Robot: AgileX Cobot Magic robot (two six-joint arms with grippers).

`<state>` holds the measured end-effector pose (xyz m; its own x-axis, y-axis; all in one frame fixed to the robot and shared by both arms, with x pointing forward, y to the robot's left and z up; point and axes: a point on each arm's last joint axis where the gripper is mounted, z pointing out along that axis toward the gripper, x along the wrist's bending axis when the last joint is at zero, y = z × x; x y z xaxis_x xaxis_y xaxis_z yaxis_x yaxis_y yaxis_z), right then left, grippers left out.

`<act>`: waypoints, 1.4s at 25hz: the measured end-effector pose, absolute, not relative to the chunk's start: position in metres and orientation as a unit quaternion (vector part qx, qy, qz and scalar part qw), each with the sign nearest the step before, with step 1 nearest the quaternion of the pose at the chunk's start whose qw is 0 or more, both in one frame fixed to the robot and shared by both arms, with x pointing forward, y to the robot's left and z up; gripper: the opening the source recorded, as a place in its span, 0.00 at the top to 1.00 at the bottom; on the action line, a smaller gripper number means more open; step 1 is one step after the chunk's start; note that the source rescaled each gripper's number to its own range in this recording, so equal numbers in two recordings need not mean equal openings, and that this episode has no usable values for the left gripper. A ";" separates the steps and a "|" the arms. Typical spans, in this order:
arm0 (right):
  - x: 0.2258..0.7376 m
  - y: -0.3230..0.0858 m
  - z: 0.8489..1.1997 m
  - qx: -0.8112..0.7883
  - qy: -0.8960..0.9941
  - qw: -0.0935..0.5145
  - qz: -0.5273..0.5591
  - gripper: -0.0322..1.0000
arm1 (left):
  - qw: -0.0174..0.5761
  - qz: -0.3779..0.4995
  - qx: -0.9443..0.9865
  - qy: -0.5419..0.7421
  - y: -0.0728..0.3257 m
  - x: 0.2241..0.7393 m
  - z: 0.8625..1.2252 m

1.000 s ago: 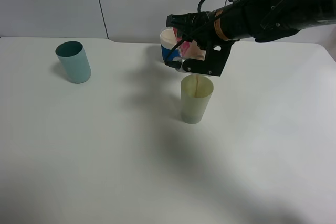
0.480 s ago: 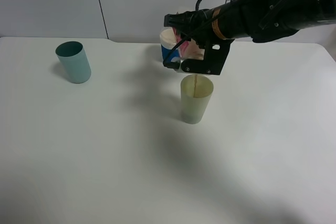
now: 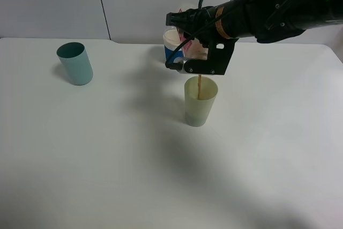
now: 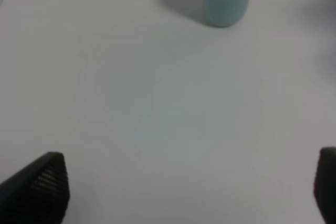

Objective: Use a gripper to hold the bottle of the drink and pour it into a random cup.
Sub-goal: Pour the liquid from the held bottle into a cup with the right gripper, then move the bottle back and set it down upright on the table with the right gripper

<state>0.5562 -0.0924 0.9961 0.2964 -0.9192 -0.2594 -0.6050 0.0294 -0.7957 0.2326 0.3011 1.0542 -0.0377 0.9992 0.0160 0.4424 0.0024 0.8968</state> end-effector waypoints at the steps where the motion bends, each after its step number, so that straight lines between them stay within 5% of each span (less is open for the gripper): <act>1: 0.556 -0.092 0.996 -0.673 0.566 0.441 -0.178 0.95 | 0.361 0.385 0.592 0.609 0.301 0.233 1.054; 35: 0.555 -0.091 0.996 -0.529 0.704 0.470 -0.064 0.95 | 0.364 0.384 0.592 0.608 0.301 0.233 1.054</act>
<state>0.5553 -0.0912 0.9958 0.0003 -0.8047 -0.5937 -0.6840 0.4330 -0.5871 0.2327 0.3007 1.0543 -0.0347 0.9993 0.0116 0.4414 0.0049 0.8973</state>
